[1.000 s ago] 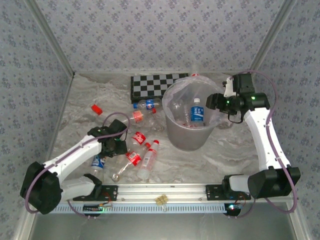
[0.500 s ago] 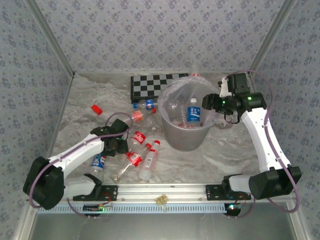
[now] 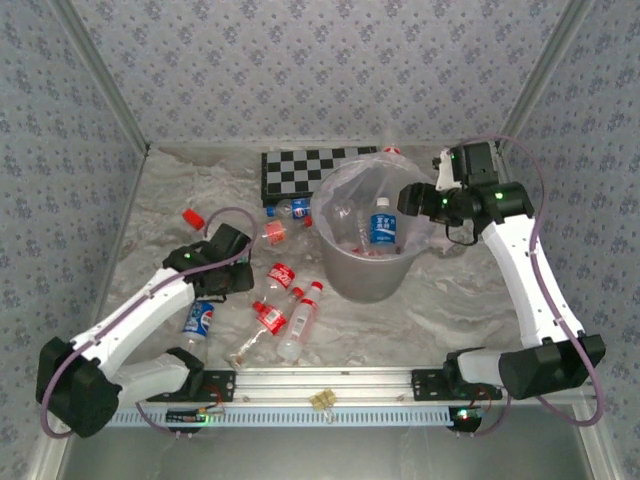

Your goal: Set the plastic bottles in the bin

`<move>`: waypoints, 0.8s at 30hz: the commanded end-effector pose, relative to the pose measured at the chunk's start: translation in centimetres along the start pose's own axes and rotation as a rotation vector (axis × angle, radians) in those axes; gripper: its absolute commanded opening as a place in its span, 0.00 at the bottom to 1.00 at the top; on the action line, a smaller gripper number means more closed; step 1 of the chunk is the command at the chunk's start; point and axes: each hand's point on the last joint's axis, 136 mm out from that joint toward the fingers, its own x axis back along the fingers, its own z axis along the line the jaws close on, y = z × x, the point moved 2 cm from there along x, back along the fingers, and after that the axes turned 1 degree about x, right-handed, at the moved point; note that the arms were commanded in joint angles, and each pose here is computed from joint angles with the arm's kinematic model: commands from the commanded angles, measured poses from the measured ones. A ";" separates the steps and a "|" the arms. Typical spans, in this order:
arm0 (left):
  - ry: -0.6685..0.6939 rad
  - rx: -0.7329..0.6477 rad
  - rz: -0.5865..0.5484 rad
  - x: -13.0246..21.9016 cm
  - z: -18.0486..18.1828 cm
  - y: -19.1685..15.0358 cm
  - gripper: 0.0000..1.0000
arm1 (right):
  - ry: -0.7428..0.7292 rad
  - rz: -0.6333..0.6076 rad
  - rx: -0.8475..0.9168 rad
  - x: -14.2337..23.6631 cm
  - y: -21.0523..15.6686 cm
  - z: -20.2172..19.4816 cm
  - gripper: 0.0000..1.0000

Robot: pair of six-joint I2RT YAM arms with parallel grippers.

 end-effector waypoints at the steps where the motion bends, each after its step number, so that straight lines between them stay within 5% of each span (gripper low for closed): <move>1: -0.028 -0.034 -0.115 3.5 -0.2 2.4 0.54 | 0.021 -0.077 0.027 3.2 1.5 1.3 0.84; 7: -0.190 -0.114 -0.306 9.7 -3.1 6.7 0.52 | 0.033 -0.216 0.050 7.9 3.7 2.2 0.95; 13: -0.510 -0.183 -0.462 16.3 -7.7 9.0 0.46 | 0.293 -0.255 0.112 10.3 5.1 8.2 0.90; 18: -0.733 -0.284 -0.534 19.5 -10.9 8.3 0.39 | 0.603 -0.191 0.211 10.5 4.3 16.0 0.88; 24: -0.824 -0.370 -0.567 21.0 -12.8 7.0 0.38 | 0.718 -0.057 0.323 7.6 2.4 22.5 0.79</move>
